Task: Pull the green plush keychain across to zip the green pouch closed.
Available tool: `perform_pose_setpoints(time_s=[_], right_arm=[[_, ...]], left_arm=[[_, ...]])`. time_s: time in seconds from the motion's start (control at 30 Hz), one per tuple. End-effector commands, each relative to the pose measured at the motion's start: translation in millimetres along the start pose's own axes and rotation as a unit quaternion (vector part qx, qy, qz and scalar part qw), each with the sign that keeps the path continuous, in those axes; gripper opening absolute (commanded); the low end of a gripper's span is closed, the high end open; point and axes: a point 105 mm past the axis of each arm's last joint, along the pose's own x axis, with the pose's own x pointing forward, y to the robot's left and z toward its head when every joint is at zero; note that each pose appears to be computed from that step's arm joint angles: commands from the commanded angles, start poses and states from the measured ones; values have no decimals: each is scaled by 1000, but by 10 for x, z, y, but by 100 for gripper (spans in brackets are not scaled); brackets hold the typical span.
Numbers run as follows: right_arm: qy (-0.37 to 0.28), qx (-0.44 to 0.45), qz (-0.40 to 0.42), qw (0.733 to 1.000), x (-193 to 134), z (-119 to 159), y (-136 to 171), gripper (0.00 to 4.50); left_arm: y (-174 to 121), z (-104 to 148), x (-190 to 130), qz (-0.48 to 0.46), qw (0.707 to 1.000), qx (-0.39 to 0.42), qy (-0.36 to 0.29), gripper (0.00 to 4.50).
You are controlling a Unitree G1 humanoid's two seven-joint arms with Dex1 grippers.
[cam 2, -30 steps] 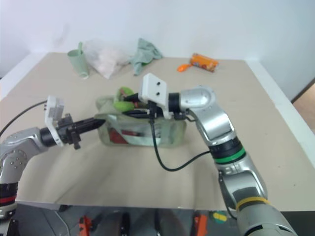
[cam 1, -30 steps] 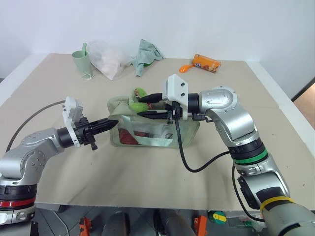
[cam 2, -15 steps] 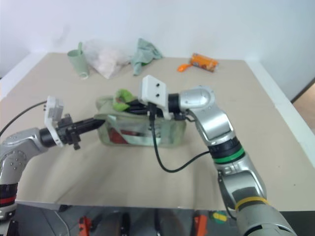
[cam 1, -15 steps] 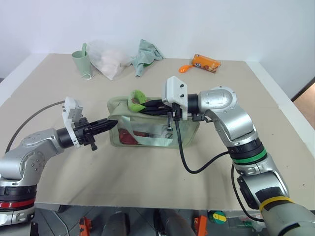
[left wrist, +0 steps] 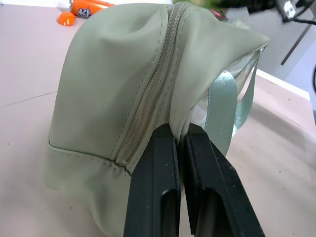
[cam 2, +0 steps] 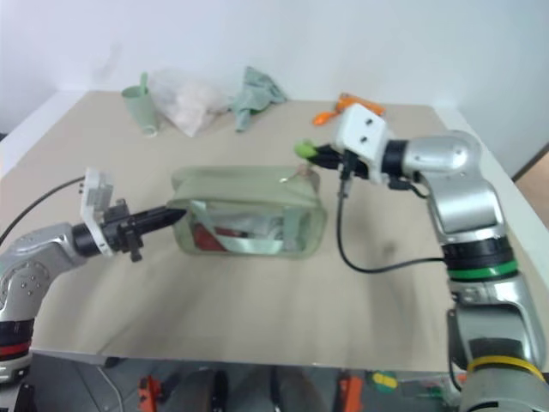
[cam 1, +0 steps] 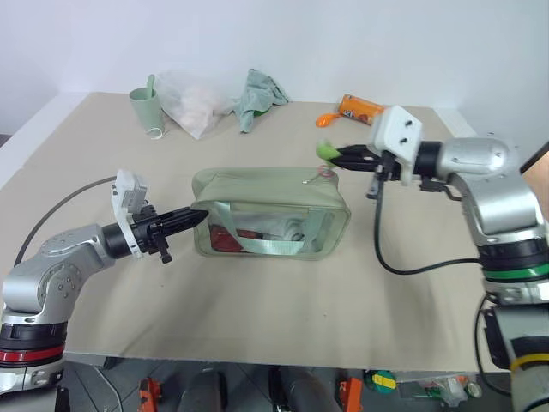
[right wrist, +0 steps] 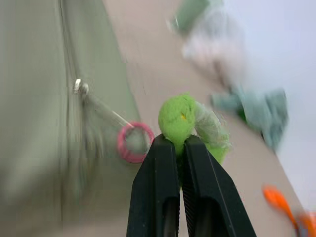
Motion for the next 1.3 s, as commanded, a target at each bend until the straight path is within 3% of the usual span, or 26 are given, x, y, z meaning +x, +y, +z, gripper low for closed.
perform_pose_setpoints(time_s=[0.03,0.13,0.2,0.43,0.57,0.8,0.87,0.9,1.1,1.3], right_arm=[[98,-17,-85,991,-442,-339,-304,2],[167,-11,-87,982,-551,-694,-220,2],[186,2,-63,981,-460,-891,-9,2],[116,79,7,990,256,-907,800,2],[86,132,-11,987,478,-899,931,129],[57,158,-24,985,333,-815,672,374],[42,162,-55,984,228,-754,438,439],[35,168,-68,983,170,-724,338,450],[-9,218,-43,975,-111,-633,298,450],[-55,289,-8,956,-508,-494,382,450]], left_arm=[[-21,-23,35,-8,1000,-1,1,0],[-19,-31,48,-10,1000,-5,-1,0],[-20,-34,55,-11,1000,-8,-1,0],[-6,-22,76,-7,1000,-25,-7,0],[13,0,69,4,999,-32,-12,0],[8,0,32,11,999,-29,-10,0],[-2,18,22,6,999,-36,-13,75],[-16,45,15,1,999,-40,-19,105],[-8,206,-42,21,999,-10,-38,308],[2,349,-379,47,997,-35,-53,308]])
